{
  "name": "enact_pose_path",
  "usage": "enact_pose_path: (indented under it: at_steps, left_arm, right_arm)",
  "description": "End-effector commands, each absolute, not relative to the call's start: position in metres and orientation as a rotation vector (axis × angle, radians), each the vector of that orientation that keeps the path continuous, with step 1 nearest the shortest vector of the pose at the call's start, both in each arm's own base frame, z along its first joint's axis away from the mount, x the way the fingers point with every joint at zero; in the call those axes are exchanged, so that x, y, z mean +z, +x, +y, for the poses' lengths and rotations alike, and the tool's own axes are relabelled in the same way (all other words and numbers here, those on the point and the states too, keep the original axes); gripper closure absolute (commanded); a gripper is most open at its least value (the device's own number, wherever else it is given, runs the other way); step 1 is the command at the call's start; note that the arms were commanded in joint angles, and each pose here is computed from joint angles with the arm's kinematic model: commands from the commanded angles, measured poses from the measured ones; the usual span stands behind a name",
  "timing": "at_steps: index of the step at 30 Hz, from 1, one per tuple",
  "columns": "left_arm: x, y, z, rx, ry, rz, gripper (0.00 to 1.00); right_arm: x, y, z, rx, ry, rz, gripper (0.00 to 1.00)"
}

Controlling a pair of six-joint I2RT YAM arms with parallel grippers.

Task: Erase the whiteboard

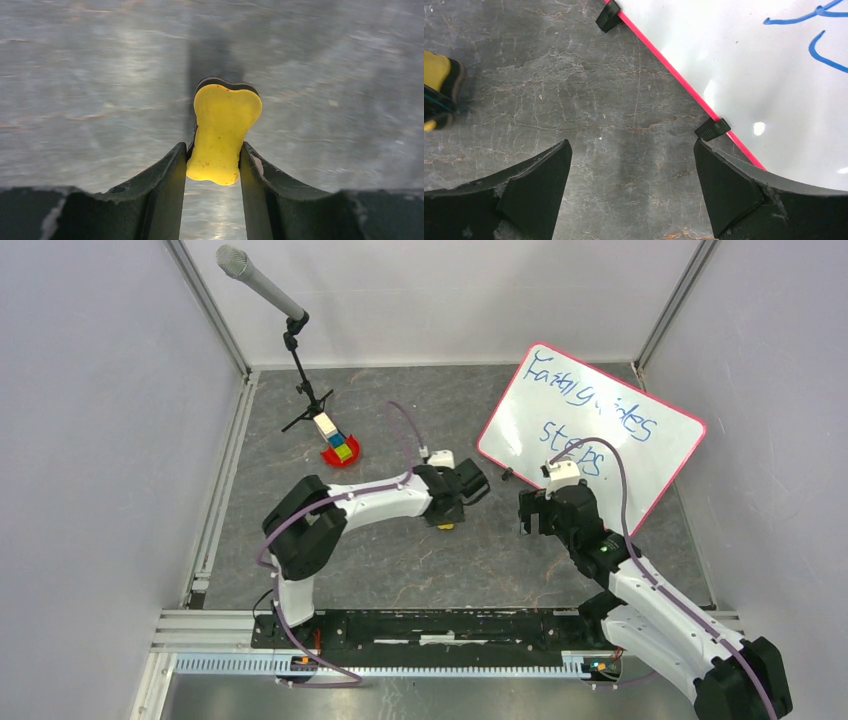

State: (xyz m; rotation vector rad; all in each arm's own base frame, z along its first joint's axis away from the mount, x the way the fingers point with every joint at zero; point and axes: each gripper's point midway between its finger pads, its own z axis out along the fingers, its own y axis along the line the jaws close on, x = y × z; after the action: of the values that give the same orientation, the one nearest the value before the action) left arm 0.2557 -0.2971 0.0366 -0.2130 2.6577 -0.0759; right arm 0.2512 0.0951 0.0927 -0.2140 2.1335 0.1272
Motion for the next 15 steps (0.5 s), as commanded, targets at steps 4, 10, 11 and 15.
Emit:
enact_pose_path:
  at_steps: [4, 10, 11, 15]
  left_arm:
    - [0.053, 0.259, -0.357, -0.173, -0.152, 2.587, 0.55]
    - [0.086, 0.251, -0.382, -0.468, 0.131, 2.52, 0.55]
    - [0.094, 0.251, -0.38, -0.484, 0.145, 2.497, 0.55]
    - [0.104, 0.243, -0.384, -0.538, 0.327, 2.487, 0.54]
  right_arm:
    - [0.098, 0.253, 0.09, 0.131, -0.087, 2.115, 0.02]
    - [0.105, 0.253, 0.11, 0.27, -0.1, 2.084, 0.02]
    - [0.107, 0.255, 0.112, 0.281, -0.1, 2.079, 0.02]
    - [0.112, 0.26, 0.116, 0.35, -0.092, 2.088, 0.02]
